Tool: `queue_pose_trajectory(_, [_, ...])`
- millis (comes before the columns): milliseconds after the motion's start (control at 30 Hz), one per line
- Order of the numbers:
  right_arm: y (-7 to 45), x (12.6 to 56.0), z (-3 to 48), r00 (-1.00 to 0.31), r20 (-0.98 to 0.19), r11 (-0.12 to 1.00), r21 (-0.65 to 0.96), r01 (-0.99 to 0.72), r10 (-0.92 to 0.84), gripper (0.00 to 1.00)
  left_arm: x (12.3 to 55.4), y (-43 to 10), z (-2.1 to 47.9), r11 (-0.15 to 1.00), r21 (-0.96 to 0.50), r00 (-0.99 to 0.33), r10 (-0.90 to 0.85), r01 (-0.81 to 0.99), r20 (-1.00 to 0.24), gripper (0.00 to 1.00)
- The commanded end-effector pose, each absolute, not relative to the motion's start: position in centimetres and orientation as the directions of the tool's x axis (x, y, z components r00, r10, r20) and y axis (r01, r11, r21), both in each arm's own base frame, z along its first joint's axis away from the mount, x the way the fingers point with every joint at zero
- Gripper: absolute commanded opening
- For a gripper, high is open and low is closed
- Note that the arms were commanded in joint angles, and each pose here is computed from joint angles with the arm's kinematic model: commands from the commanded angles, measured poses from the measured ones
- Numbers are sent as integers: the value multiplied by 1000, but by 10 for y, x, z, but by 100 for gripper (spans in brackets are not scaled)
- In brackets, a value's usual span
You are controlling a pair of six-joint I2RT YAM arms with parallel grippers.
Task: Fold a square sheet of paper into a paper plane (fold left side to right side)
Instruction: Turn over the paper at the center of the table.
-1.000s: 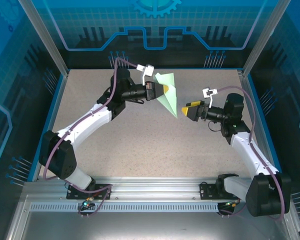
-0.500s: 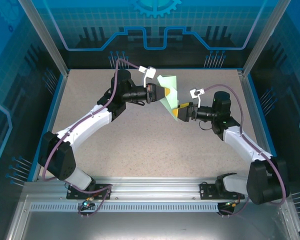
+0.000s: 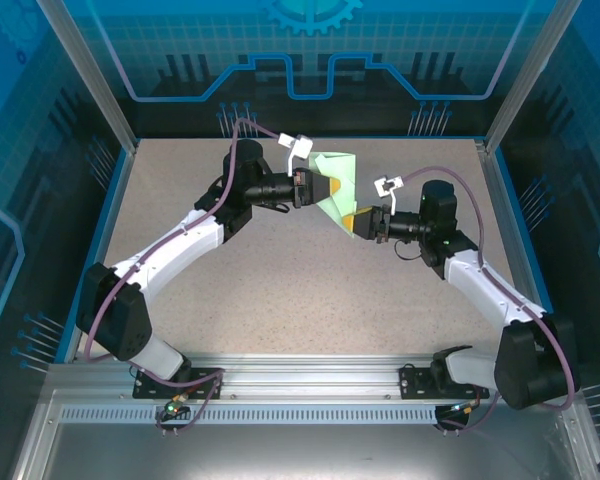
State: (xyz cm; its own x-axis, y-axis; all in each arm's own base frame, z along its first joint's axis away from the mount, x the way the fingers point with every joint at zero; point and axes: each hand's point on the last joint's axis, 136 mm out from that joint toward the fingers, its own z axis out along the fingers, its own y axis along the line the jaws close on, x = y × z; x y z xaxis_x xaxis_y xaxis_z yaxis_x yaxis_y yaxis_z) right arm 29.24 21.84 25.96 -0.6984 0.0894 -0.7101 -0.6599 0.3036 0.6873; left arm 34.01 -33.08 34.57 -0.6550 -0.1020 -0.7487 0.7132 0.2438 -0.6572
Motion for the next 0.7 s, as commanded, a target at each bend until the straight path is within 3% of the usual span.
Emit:
queue_pose_trajectory(0, [218,287,270,-668,-740,318,653,-687,74,24,339,-334,350,237,-630,-630,-87,739,-772,19])
queue_pose_trajectory(167, [216,285,266,-671,-738,344,648,-679,66,21,340,-333,347,261,-629,-631,-87,732,-771,28])
queue_pose_trajectory(300, [211,287,259,-675,-736,402,635,-659,55,18,344,-325,344,328,-612,-619,-94,720,-779,56])
queue_pose_trajectory(367, [204,290,250,-686,-726,475,619,-625,43,17,345,-317,341,390,-593,-608,-100,704,-787,66])
queue_pose_trajectory(467, [188,298,238,-707,-707,642,543,-541,1,17,345,-295,343,504,-542,-565,-123,673,-816,72])
queue_pose_trajectory(533, [176,300,228,-723,-689,759,442,-479,-55,15,343,-278,348,573,-505,-519,-156,645,-841,75])
queue_pose_trajectory(667, [147,300,207,-757,-606,946,25,-324,-244,15,341,-235,356,717,-446,-424,-228,536,-876,80])
